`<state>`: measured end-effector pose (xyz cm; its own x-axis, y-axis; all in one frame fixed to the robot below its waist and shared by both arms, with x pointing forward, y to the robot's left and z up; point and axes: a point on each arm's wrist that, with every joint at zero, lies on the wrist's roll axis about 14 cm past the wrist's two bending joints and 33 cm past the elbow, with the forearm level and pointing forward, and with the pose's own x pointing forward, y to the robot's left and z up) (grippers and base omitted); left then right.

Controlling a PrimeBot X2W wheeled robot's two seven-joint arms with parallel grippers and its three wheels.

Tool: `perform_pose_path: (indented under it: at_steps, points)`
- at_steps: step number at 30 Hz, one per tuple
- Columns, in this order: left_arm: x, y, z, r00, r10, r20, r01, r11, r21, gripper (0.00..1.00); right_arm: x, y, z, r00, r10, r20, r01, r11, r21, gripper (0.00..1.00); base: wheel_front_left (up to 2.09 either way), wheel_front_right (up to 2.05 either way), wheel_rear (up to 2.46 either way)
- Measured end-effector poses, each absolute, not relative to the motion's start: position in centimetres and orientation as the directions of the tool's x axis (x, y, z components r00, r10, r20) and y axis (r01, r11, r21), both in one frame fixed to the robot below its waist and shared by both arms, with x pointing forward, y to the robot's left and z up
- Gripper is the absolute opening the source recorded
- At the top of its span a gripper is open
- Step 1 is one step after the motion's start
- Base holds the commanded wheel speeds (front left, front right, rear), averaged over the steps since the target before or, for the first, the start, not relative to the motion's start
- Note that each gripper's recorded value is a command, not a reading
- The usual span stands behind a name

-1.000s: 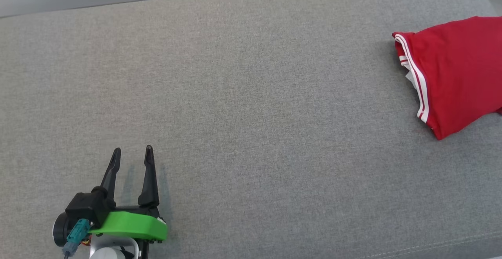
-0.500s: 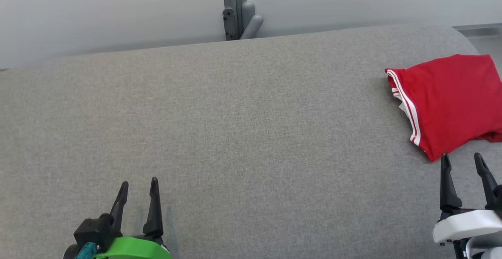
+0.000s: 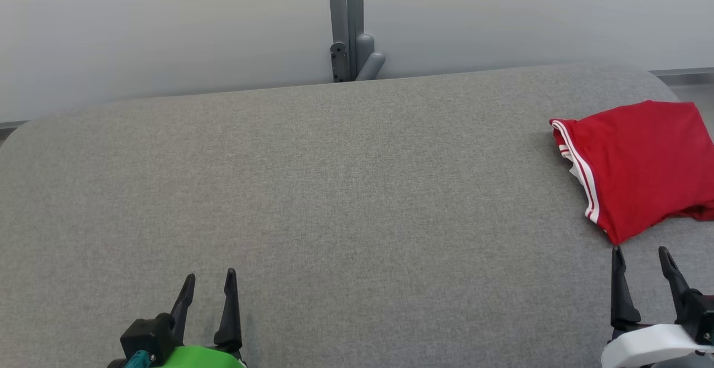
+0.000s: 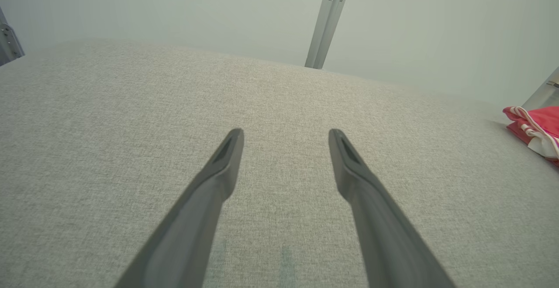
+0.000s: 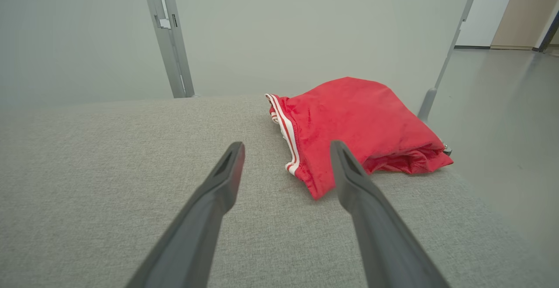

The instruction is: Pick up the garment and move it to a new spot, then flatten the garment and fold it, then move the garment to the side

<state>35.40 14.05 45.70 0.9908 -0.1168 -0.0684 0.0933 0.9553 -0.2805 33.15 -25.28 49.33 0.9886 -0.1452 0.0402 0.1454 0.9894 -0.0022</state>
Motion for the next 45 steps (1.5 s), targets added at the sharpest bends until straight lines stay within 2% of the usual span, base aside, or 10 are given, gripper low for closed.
perform_pose_path:
  at_steps: [23, 45]
  points:
    - [35.0, 15.1, 45.8, 0.995, -0.078, -0.066, 0.057, 0.960, -0.276, 1.00, 34.1, -22.2, 49.5, 0.997, -0.058, 0.048, 0.057, 0.998, 0.024, 1.00, 0.00, 0.00, 0.00]
    - [34.4, 15.4, 45.2, 0.994, -0.065, -0.088, 0.038, 0.960, -0.276, 1.00, 34.1, -21.4, 48.6, 0.999, -0.041, 0.022, 0.040, 0.998, 0.044, 1.00, 0.00, 0.00, 0.00]
